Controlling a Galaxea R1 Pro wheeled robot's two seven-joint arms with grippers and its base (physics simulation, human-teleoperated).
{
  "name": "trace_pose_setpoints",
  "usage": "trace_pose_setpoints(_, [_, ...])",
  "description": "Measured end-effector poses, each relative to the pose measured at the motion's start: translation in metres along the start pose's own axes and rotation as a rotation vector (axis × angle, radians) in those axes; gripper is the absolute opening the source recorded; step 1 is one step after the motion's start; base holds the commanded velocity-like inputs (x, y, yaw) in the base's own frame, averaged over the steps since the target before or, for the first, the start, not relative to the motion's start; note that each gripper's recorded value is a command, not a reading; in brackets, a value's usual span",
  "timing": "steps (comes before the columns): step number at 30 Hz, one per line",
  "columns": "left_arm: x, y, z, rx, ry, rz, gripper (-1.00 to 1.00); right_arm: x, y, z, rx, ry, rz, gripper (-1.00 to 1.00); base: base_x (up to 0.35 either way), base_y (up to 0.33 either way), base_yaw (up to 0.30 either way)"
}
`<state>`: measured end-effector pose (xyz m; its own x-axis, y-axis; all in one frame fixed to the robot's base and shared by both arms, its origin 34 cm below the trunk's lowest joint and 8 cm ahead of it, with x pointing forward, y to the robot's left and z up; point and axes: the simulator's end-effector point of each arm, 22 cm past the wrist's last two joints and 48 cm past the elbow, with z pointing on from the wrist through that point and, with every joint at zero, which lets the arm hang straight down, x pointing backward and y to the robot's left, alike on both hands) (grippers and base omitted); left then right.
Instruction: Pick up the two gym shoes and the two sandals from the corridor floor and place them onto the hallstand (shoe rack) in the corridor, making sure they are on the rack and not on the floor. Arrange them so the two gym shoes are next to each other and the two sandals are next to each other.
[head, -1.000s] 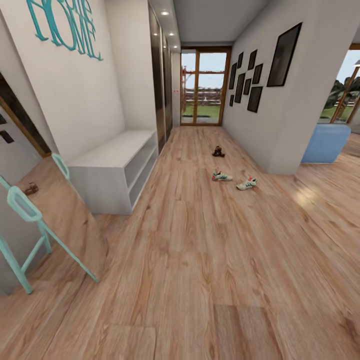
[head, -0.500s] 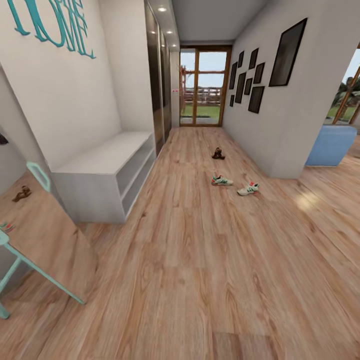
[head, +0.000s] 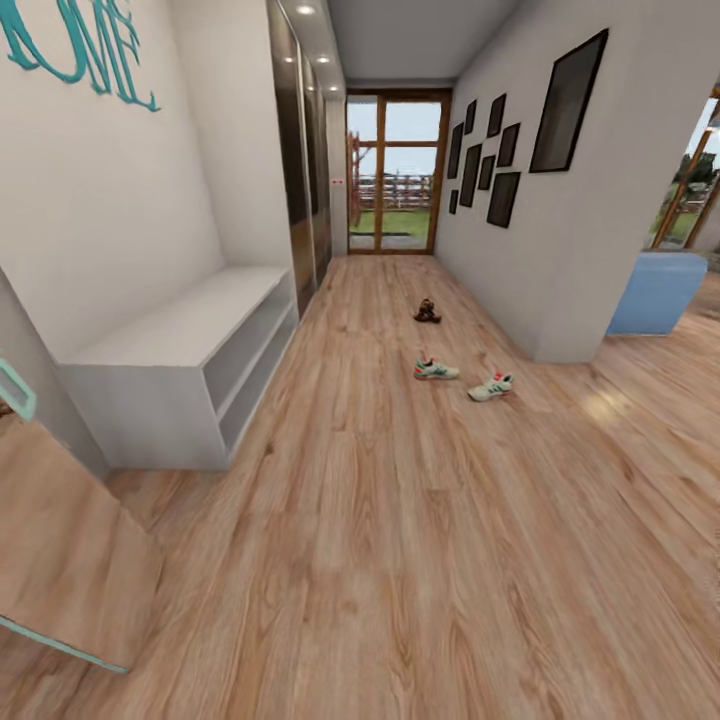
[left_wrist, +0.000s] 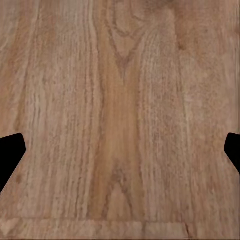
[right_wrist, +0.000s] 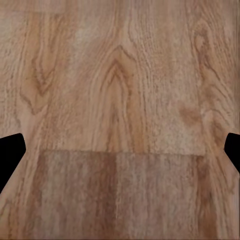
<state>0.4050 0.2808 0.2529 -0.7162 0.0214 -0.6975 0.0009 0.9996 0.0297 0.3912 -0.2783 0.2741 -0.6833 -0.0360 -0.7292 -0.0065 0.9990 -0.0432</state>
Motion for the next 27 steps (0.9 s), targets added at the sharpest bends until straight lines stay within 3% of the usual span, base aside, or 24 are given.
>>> trace_pose_setpoints(27, [0.0002, 0.0001, -0.0001, 0.000, 0.000, 0.000, 1.00, 0.0001, 0.0002, 0.0000, -0.001, 0.000, -0.001, 1.00, 0.339, 0.000, -0.018])
